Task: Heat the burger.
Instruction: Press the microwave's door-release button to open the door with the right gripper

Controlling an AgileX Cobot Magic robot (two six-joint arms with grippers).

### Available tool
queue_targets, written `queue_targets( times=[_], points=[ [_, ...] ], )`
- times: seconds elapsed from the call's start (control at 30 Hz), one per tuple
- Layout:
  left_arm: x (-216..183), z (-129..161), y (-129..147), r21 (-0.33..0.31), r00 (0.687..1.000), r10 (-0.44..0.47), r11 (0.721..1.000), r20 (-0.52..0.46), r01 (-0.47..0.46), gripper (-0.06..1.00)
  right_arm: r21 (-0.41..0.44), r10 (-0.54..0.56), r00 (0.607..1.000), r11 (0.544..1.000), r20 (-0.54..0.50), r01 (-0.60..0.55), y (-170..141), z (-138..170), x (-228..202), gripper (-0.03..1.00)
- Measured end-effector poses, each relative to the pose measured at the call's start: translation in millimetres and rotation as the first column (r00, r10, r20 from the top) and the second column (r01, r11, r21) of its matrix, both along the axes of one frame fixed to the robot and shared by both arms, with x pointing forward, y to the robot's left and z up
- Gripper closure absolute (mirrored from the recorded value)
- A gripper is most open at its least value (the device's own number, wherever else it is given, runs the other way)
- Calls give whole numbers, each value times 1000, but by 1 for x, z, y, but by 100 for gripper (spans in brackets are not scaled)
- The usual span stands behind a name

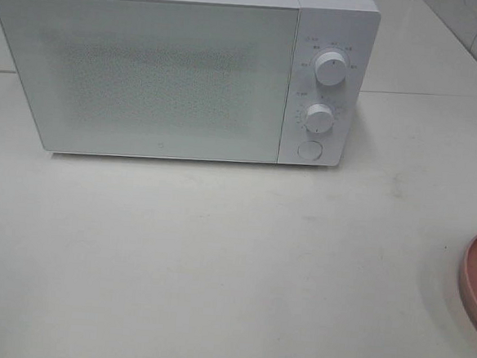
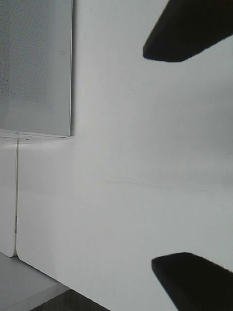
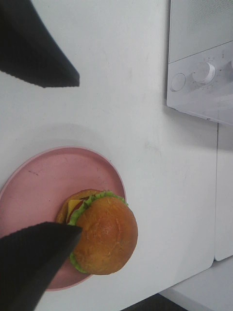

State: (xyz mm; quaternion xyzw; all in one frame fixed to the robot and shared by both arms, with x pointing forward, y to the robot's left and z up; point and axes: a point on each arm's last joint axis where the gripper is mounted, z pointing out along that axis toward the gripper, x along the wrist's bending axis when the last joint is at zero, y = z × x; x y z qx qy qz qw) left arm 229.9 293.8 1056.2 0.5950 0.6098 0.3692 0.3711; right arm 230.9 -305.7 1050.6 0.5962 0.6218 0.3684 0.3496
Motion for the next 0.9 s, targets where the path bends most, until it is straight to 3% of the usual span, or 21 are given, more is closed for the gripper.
queue_targets(
  times=[0.67, 0.9],
  points=[
    [0, 0, 0, 0, 1000, 0, 1000, 0, 0, -5, 0, 0, 1000, 1000, 1, 0, 0, 0, 0, 22],
    [0, 0, 0, 0, 1000, 0, 1000, 0, 0, -5, 6, 3, 998, 1000, 69, -4, 1, 16, 6, 22]
  ],
)
